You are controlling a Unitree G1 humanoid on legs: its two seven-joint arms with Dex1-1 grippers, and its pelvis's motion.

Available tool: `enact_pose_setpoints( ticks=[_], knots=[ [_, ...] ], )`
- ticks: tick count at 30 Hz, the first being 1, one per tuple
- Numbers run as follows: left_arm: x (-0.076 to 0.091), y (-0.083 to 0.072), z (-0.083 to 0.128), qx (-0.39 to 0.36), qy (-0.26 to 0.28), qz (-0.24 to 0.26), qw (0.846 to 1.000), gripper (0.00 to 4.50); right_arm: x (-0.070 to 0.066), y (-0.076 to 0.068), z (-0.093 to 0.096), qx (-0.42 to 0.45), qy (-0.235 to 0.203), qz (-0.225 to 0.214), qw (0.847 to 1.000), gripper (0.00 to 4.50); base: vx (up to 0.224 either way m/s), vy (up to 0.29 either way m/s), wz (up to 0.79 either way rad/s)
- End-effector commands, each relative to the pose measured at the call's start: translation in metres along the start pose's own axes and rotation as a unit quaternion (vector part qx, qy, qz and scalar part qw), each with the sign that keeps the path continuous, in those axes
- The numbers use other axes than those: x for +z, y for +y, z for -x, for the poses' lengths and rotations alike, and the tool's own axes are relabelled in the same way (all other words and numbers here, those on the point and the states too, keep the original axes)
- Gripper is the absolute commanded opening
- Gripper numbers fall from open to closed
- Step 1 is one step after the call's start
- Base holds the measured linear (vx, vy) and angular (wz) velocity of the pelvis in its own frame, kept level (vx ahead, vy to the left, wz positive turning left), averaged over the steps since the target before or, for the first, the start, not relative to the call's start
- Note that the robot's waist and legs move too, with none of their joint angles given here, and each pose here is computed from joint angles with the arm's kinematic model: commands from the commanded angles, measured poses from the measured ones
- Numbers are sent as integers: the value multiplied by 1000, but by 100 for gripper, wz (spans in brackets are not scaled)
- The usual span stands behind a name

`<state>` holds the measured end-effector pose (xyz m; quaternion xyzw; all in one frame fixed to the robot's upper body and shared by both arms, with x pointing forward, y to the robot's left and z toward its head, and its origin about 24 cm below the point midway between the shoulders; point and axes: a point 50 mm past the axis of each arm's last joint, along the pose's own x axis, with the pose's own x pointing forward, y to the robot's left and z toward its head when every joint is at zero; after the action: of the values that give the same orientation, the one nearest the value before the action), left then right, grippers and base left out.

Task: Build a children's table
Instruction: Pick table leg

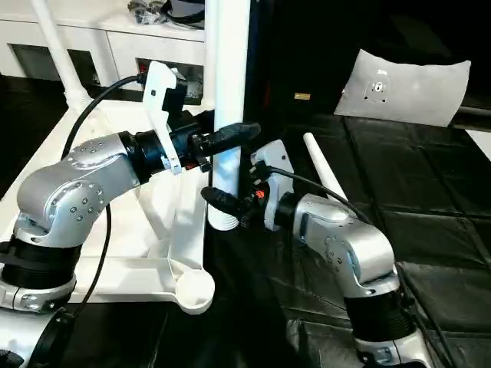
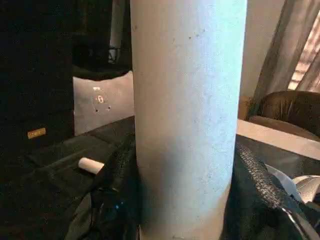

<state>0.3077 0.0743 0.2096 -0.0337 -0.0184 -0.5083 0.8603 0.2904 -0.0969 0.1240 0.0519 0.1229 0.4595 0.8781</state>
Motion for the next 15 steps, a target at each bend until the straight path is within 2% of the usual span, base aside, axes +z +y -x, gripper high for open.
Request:
enact_pose_setpoints(
  ticks=[1, 8, 15],
  knots=[
    [9, -7, -3, -21, -3, -21, 1000, 183, 4, -3, 0, -11, -4, 7, 1000, 291, 0, 0, 0],
    [9, -11, -5, -34, -3, -18, 999, 183, 1, -3, -2, -8, -5, 2, 1000, 226, 0, 0, 0],
    [8, -17, -6, -54, 2, -18, 998, 183, 0, -3, -2, -6, -3, 1, 1000, 201, 0, 0, 0]
  ],
)
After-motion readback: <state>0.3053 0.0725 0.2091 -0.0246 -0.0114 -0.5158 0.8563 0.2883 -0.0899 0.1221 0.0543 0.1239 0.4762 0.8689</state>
